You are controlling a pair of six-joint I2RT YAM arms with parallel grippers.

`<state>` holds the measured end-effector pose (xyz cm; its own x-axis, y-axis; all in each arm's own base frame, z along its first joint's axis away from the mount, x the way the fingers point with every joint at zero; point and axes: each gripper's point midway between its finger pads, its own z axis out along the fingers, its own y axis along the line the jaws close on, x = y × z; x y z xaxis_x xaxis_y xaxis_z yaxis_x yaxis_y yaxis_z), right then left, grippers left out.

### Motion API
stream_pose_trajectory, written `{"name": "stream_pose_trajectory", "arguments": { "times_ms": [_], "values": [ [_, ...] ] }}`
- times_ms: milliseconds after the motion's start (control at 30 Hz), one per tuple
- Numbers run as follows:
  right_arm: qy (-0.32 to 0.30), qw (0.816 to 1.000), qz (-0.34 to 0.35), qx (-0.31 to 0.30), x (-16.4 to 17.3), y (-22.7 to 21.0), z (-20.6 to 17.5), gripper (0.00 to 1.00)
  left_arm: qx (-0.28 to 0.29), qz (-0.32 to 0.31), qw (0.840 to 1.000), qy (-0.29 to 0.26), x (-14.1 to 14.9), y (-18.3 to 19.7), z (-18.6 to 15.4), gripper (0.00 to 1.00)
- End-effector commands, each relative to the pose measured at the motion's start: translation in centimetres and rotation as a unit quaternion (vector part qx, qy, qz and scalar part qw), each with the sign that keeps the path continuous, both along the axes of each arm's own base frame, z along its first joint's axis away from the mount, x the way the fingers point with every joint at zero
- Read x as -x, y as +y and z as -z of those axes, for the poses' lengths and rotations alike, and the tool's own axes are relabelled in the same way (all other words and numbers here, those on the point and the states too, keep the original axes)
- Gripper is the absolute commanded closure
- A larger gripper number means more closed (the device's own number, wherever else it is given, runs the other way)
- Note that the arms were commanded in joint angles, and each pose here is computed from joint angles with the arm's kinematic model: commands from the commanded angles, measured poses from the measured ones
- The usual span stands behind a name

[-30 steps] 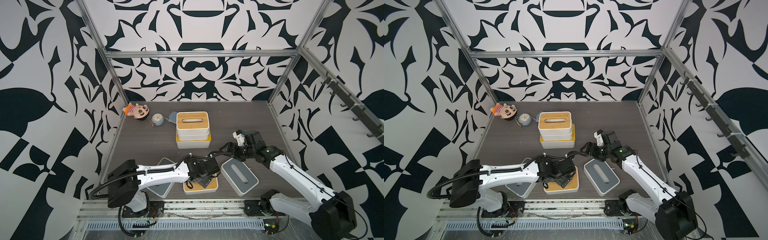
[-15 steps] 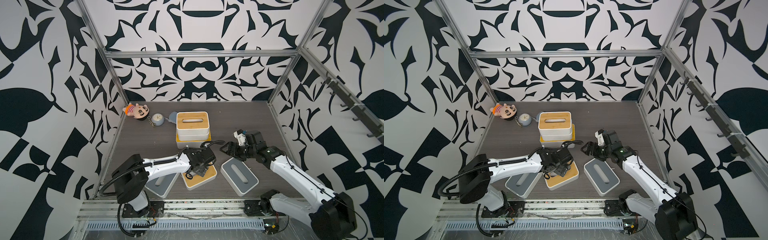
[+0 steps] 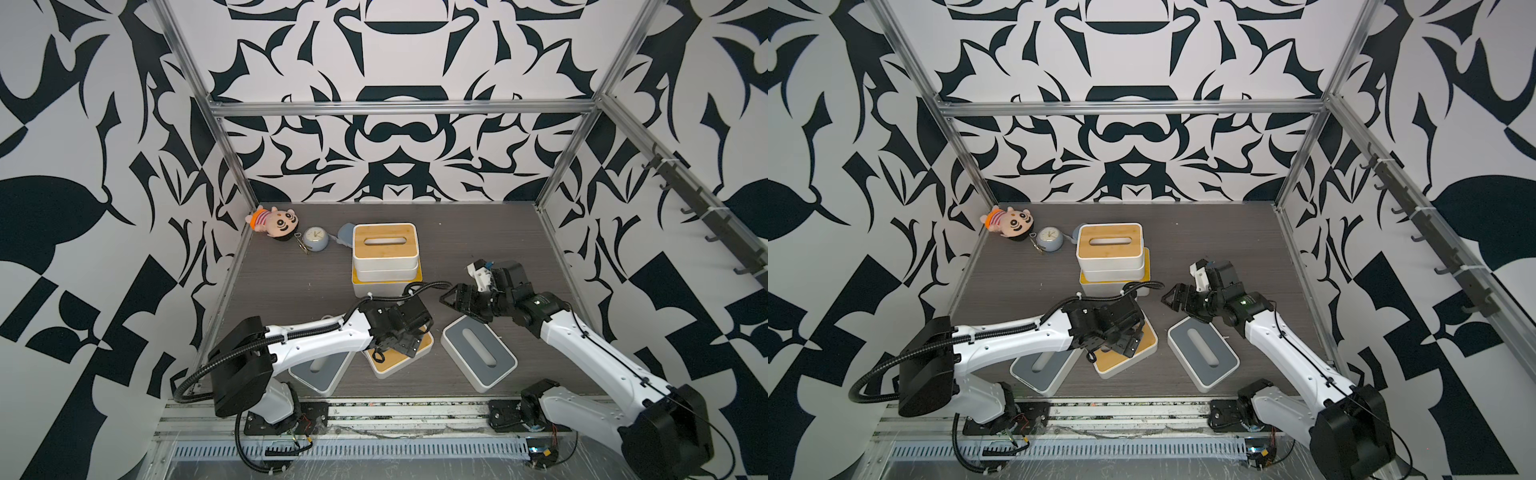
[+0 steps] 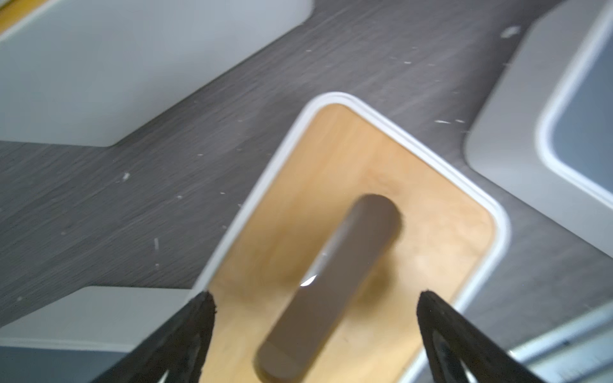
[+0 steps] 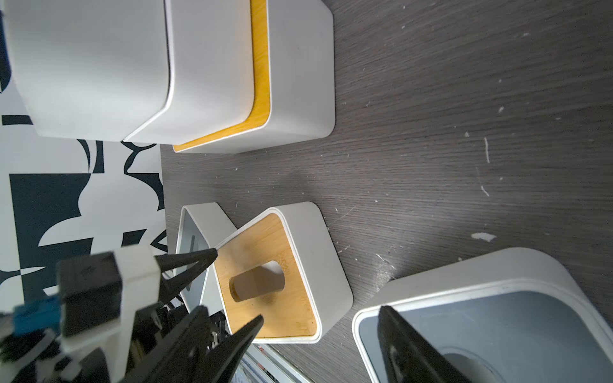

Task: Stack the tissue boxes
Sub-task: Pick up the tissue box from the center of the board.

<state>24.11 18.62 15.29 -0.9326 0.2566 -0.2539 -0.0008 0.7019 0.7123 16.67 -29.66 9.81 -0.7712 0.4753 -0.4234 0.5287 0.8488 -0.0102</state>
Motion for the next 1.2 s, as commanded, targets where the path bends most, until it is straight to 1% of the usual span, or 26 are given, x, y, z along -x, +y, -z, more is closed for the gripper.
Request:
{"name": "stream_pose_trajectory", "arguments": {
  "times_ms": [0, 167, 333, 500, 600, 700, 733, 833, 1167],
  "values": [
    [-0.005, 1.000, -0.006, 0.000, 0.3, -0.1, -0.4, 0.16, 0.020, 0.023, 0.999, 0.027, 1.8, -1.1, 0.2, 0.01],
    [-0.005, 1.000, -0.008, -0.001, 0.4, -0.1, -0.3, 0.16, 0.005, 0.041, 0.998, 0.041, 2.7, -1.3, 1.5, 0.00],
    [-0.001, 1.000, -0.008, -0.007, 0.5, 0.0, -0.2, 0.16, -0.004, 0.056, 0.998, 0.040, 2.6, -1.8, 2.3, 0.00],
    [0.008, 1.000, -0.007, -0.008, 0.9, -0.1, 0.1, 0.16, -0.011, 0.073, 0.997, 0.035, 2.3, -2.5, 3.1, 0.06],
    [0.014, 1.000, -0.004, -0.007, 1.2, -0.3, 0.3, 0.16, -0.019, 0.078, 0.996, 0.028, 2.1, -2.4, 3.6, 0.12],
    [0.015, 1.000, -0.002, -0.004, 1.3, -0.4, 0.3, 0.16, -0.023, 0.079, 0.996, 0.021, 1.8, -2.4, 3.8, 0.16],
    [0.015, 1.000, -0.002, -0.004, 1.3, -0.4, 0.3, 0.16, -0.025, 0.081, 0.996, 0.021, 1.8, -2.4, 4.0, 0.20],
    [0.017, 1.000, -0.002, -0.002, 1.4, -0.4, 0.4, 0.16, -0.029, 0.084, 0.996, 0.018, 1.7, -2.5, 4.4, 0.23],
    [0.020, 1.000, 0.000, 0.000, 1.4, -0.5, 0.6, 0.16, -0.037, 0.107, 0.994, 0.006, 1.4, -2.7, 5.3, 0.38]
  ]
}}
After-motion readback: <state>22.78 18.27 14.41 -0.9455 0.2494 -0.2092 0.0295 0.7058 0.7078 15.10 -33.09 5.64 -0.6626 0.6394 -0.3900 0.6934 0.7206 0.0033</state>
